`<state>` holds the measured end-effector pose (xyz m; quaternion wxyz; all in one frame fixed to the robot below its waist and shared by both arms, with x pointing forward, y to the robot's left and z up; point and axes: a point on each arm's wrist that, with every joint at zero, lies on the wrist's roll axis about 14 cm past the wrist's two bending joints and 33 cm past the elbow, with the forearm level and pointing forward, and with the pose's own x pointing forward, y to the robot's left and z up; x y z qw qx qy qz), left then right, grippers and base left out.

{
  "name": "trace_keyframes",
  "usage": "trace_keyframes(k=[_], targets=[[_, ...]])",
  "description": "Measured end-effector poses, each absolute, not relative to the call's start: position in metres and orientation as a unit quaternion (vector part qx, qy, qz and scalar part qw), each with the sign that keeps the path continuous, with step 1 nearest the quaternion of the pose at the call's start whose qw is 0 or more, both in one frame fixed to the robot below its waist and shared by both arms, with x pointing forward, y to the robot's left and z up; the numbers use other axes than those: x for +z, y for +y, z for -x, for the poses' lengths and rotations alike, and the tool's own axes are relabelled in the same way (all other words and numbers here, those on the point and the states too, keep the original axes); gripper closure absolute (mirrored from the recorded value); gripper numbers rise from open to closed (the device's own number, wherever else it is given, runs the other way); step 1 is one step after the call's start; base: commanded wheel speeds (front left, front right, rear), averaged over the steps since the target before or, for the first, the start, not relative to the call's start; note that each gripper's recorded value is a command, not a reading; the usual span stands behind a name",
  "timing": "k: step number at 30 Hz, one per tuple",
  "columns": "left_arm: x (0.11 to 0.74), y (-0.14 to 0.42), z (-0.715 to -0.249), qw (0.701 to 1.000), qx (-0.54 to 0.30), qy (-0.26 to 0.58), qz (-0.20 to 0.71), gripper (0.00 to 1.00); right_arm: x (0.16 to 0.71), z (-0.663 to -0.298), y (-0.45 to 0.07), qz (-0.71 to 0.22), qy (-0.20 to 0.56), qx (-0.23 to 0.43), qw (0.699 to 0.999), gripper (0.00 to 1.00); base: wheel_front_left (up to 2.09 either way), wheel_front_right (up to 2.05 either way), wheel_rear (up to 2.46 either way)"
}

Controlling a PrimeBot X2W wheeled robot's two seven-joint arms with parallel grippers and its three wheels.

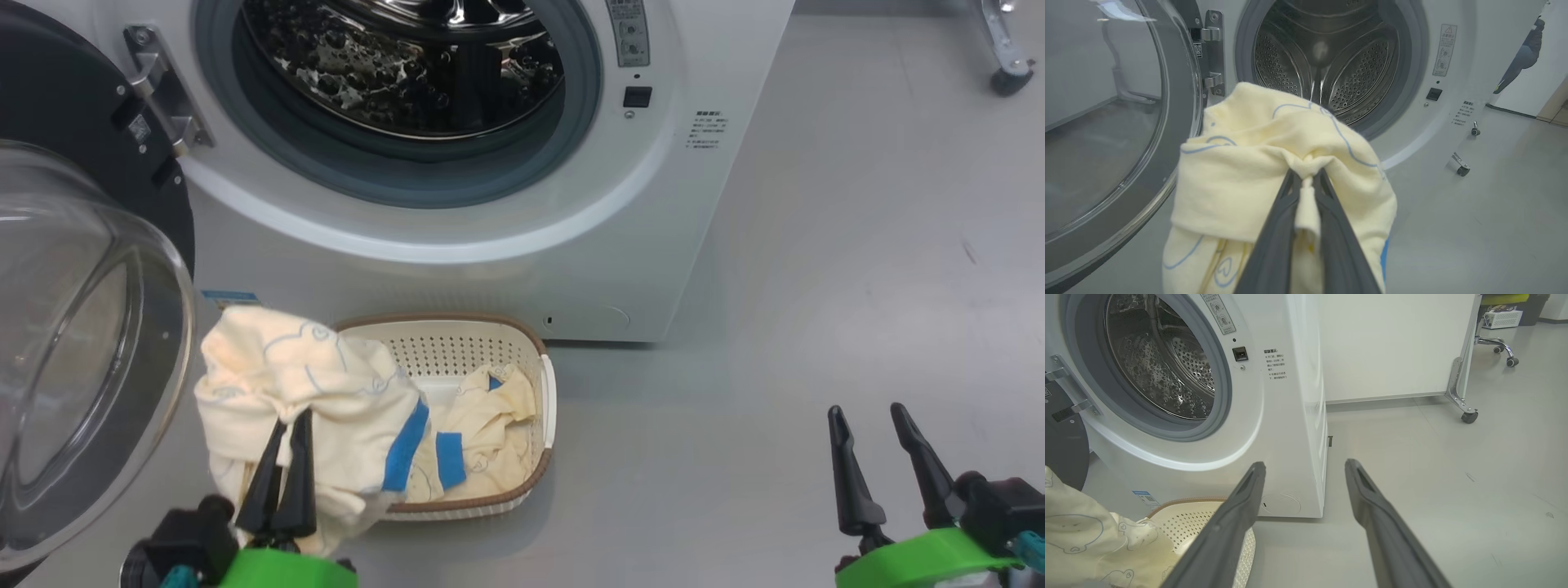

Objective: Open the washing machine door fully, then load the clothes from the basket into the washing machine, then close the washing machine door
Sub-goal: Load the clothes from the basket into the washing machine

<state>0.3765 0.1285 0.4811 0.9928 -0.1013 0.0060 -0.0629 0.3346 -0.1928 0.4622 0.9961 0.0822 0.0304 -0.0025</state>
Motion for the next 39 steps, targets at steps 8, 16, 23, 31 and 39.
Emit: trace_keyframes(k=[8, 16, 23, 31, 39], targets=[[0.497, 0.106, -0.430, 0.990, -0.105, -0.027, 0.085, 1.00, 0.450, -0.349, -0.194, -0.088, 0.047, -0.008, 0.995, 0.00, 0.00, 0.00, 0.00], [0.499, 0.086, -0.490, 0.988, -0.133, -0.043, 0.069, 1.00, 0.442, -0.378, -0.191, -0.104, 0.052, -0.007, 0.993, 0.00, 0.00, 0.00, 0.00], [0.492, 0.075, -0.552, 0.987, -0.149, -0.047, 0.044, 1.00, 0.422, -0.395, -0.195, -0.117, 0.072, -0.017, 0.990, 0.00, 0.00, 0.00, 0.00], [0.473, 0.057, -0.615, 0.986, -0.162, -0.024, 0.022, 1.00, 0.405, -0.409, -0.196, -0.122, 0.090, -0.020, 0.988, 0.00, 0.00, 0.00, 0.00], [0.448, 0.041, -0.664, 0.987, -0.161, 0.005, 0.012, 1.00, 0.388, -0.407, -0.204, -0.122, 0.115, -0.035, 0.985, 0.00, 0.00, 0.00, 0.00]])
